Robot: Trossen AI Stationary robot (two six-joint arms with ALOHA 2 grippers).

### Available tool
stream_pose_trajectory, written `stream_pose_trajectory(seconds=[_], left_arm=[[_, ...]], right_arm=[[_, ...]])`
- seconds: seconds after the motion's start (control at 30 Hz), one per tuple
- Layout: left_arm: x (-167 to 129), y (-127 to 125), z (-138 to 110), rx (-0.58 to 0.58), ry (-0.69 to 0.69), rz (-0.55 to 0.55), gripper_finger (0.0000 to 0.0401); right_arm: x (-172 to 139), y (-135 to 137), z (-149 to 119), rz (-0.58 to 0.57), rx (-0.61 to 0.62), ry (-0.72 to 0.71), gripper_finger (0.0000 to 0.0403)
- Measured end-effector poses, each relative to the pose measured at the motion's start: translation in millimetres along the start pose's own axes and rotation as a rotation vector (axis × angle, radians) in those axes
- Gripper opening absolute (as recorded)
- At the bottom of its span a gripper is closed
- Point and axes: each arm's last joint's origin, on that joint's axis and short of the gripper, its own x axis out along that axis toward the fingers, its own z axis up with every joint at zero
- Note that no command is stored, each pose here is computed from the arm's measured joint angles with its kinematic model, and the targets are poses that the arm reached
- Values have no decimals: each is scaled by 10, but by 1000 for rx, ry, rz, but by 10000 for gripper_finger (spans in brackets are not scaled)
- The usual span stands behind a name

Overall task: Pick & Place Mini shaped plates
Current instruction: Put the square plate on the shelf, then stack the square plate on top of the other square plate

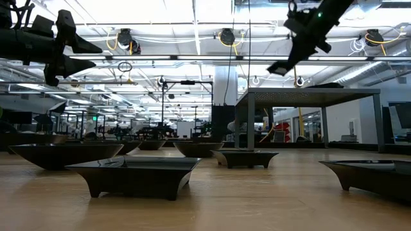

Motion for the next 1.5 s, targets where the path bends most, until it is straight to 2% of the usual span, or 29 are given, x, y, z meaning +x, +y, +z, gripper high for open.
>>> stream_pose_trajectory(seconds=[0.2,0.37,0.6,0.77,1.07,1.17,1.3,1.37,1.5], left_arm=[[0,0,0,0,0,0,230],[0,0,0,0,0,0,230],[0,0,1,-1,0,0,230],[0,0,0,0,0,0,230],[0,0,0,0,0,0,230],[0,0,0,0,0,0,230],[0,0,0,0,0,0,230],[0,0,1,-1,0,0,230],[0,0,0,0,0,0,230]], right_arm=[[147,-286,49,-87,166,45,0],[240,-343,33,-77,210,102,0],[352,-336,29,-93,214,136,4],[380,-354,32,-167,206,127,27],[272,-354,86,-143,184,44,76],[170,-320,129,-54,190,-21,92],[6,-165,165,239,160,-73,99],[-59,-53,131,358,125,-49,98],[-137,241,-81,457,44,128,97]])
